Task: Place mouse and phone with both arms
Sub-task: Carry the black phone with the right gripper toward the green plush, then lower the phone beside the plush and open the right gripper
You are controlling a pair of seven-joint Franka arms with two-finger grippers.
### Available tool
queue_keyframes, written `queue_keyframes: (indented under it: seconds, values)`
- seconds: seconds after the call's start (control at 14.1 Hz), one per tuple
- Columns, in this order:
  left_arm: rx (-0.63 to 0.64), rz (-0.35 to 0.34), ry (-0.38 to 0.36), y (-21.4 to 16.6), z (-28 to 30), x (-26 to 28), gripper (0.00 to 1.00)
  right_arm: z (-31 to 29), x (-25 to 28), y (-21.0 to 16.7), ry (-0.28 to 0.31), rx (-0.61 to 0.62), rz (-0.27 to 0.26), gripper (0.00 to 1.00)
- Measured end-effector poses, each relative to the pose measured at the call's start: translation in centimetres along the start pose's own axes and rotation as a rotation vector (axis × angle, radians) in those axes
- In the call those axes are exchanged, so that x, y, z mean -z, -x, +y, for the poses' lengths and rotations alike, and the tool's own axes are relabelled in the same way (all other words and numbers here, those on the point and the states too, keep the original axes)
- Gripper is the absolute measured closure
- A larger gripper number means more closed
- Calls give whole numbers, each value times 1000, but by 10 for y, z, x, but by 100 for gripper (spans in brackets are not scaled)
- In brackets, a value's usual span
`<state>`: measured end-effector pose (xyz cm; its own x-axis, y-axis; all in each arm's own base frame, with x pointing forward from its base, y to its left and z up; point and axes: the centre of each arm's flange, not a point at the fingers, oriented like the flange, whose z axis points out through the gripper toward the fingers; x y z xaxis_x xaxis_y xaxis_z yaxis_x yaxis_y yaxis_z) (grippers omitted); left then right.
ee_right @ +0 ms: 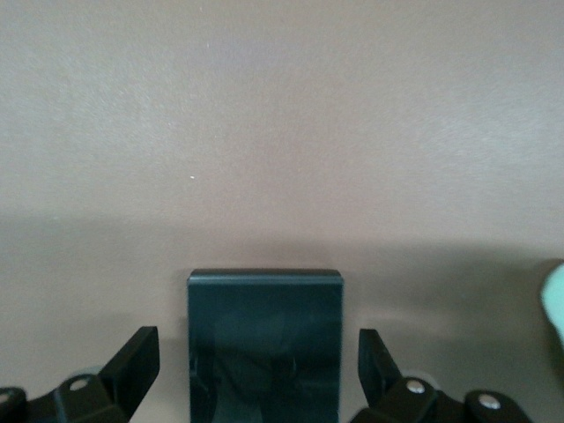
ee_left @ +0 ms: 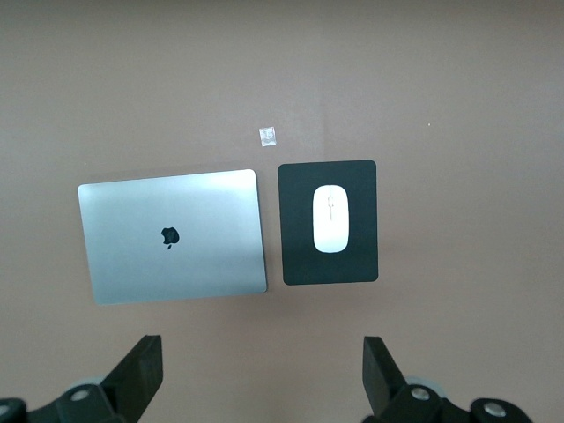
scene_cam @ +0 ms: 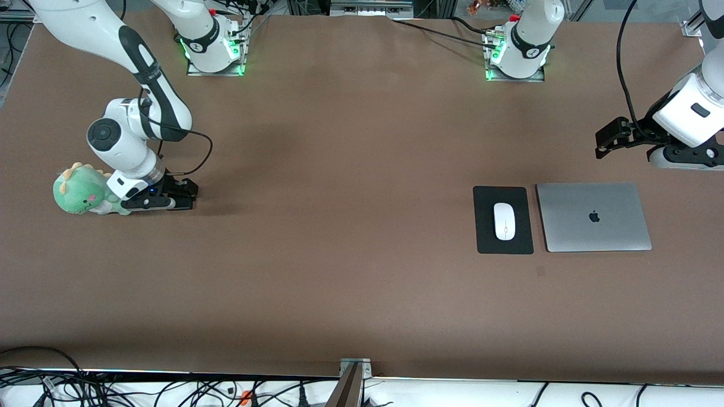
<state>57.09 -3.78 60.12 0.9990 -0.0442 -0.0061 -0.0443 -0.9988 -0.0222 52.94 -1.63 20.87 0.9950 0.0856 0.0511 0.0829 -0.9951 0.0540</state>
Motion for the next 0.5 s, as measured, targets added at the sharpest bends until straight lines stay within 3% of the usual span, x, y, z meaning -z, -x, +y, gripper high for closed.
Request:
queue_keyframes:
  seconds: [0.28,0.5]
  values:
    - [0,0,0,0,0,0,0,6,70,-23,6,-7,18,0]
    - [0,0,0,0,0,0,0,12,136,-36,8,-16,-40,0]
